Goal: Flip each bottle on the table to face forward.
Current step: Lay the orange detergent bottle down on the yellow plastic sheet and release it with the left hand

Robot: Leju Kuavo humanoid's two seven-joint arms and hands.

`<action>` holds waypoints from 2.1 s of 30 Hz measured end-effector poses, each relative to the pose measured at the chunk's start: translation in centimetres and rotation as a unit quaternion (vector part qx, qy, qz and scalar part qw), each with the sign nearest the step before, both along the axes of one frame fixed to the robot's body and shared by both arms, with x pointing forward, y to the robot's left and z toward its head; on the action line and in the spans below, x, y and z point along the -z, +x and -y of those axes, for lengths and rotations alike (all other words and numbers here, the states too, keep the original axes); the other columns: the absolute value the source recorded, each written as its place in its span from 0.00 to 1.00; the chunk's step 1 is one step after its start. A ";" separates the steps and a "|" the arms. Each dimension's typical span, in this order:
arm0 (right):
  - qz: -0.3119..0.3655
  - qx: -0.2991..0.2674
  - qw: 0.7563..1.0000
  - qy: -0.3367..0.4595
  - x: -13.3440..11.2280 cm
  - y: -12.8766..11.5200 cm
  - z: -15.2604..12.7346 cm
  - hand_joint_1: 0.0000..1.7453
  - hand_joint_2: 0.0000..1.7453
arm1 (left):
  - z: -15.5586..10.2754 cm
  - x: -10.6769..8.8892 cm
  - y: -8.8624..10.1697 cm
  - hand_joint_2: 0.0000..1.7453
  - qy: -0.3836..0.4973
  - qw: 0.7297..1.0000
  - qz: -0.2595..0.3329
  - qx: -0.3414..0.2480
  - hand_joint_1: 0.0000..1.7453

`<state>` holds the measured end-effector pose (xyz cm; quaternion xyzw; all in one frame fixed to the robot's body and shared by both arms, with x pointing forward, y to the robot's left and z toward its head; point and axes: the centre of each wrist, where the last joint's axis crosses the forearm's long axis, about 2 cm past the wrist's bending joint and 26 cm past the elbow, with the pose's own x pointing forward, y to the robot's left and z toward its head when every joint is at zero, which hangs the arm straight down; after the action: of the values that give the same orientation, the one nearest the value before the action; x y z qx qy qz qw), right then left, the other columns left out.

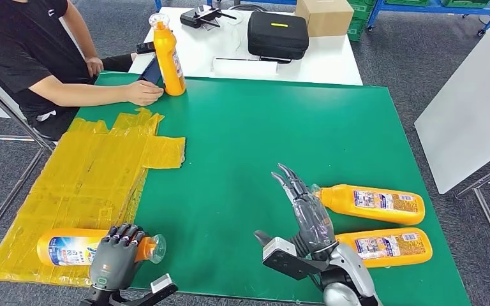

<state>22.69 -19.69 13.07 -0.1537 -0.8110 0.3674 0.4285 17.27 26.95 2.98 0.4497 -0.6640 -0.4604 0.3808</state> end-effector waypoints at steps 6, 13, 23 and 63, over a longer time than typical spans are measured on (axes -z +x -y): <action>-0.009 0.002 1.000 -0.016 0.7 -0.3 1.1 0.00 1.00 | 0.0 1.4 0.4 1.00 0.000 1.000 -0.026 0.009 1.00; -0.013 0.003 1.000 -0.025 1.0 -0.5 1.6 0.00 1.00 | -0.1 1.8 0.8 1.00 -0.001 0.999 -0.034 0.009 0.31; -0.045 0.022 0.996 -0.076 2.7 -3.1 5.5 0.00 1.00 | -1.0 2.3 0.8 0.00 -0.066 0.997 -0.049 -0.008 0.00; -0.122 0.178 0.956 -0.197 -0.7 -11.1 20.5 0.00 1.00 | -4.0 -6.2 -2.6 0.00 -0.489 0.862 -0.021 0.131 0.00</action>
<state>11.62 -40.20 13.78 -0.3312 -0.6237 0.4535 0.5437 14.67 30.96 9.20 0.1054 -0.8485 -0.1312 0.5017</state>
